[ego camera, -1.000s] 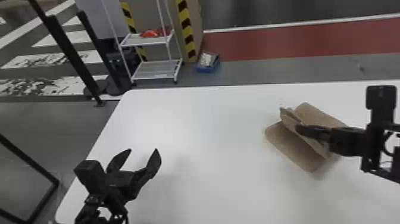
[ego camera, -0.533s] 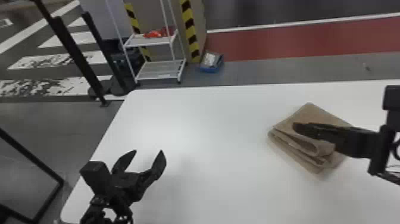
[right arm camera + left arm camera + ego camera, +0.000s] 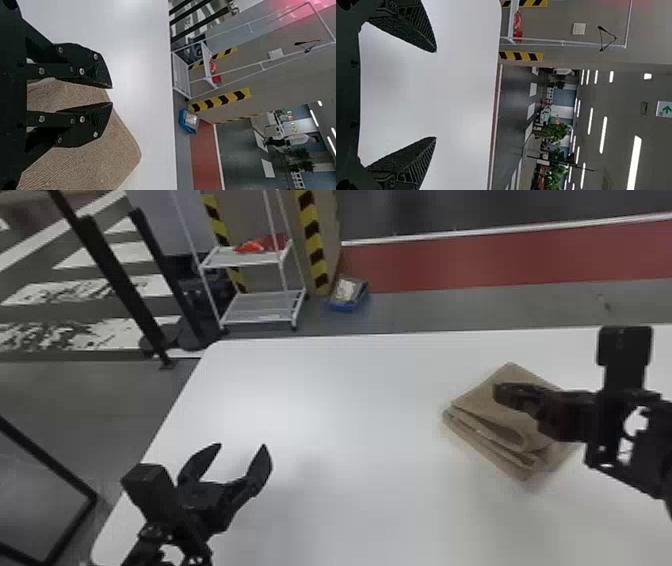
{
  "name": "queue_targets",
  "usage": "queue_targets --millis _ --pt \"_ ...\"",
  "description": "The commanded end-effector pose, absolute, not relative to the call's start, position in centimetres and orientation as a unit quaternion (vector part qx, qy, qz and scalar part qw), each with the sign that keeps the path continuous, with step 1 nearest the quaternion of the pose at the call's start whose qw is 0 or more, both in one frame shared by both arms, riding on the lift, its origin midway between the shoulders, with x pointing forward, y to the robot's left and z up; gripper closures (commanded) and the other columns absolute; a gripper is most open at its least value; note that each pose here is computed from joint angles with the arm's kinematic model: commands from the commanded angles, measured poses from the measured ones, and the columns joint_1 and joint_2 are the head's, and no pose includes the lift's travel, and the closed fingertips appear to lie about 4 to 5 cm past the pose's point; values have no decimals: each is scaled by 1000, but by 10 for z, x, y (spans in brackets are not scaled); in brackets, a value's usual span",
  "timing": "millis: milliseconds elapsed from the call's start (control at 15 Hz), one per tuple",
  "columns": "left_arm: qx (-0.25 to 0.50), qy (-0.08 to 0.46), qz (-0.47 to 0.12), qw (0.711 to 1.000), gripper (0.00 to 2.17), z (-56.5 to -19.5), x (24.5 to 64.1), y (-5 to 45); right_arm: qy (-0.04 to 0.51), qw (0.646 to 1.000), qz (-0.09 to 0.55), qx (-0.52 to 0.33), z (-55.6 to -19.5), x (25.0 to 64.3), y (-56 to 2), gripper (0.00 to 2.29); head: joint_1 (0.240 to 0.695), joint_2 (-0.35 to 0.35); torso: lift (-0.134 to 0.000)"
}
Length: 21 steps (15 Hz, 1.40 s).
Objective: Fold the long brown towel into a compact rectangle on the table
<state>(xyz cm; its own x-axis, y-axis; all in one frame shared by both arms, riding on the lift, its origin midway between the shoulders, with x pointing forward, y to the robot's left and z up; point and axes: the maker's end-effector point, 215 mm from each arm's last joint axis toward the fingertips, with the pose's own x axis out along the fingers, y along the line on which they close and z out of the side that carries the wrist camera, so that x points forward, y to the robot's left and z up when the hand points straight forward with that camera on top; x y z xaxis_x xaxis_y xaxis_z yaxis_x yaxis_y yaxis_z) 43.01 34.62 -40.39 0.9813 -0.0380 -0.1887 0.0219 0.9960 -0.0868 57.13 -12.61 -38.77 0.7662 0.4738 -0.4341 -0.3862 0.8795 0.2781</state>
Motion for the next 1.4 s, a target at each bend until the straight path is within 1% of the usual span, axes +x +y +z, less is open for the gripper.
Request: queue_targets --millis 0,67,267,400,467,867,1133,1333 --pt "-42 95 -14 994 97 -403 428 348 298 925 228 55 -416 560 -120 2081 695 239 -123" --pt "-42 96 -16 994 97 -404 427 346 315 919 232 48 -424 553 -114 2078 695 243 -123" --pt "-43 94 -17 994 97 -403 426 345 339 907 247 39 -438 538 -96 2078 695 258 -123" --pt "-43 92 -16 995 97 -401 426 345 345 900 262 42 -444 529 -82 2078 695 276 -123" --pt "-43 92 -15 995 97 -401 426 346 342 898 274 49 -441 526 -72 2078 695 276 -123" --pt "-43 92 -14 995 97 -402 426 346 334 882 330 45 -429 508 -13 2078 695 345 -123" --pt "-43 89 -12 995 97 -400 431 348 331 869 368 25 -423 496 27 2078 695 350 -123" --pt "-43 88 -11 995 97 -400 433 351 327 868 372 34 -423 491 29 2078 695 350 -123"
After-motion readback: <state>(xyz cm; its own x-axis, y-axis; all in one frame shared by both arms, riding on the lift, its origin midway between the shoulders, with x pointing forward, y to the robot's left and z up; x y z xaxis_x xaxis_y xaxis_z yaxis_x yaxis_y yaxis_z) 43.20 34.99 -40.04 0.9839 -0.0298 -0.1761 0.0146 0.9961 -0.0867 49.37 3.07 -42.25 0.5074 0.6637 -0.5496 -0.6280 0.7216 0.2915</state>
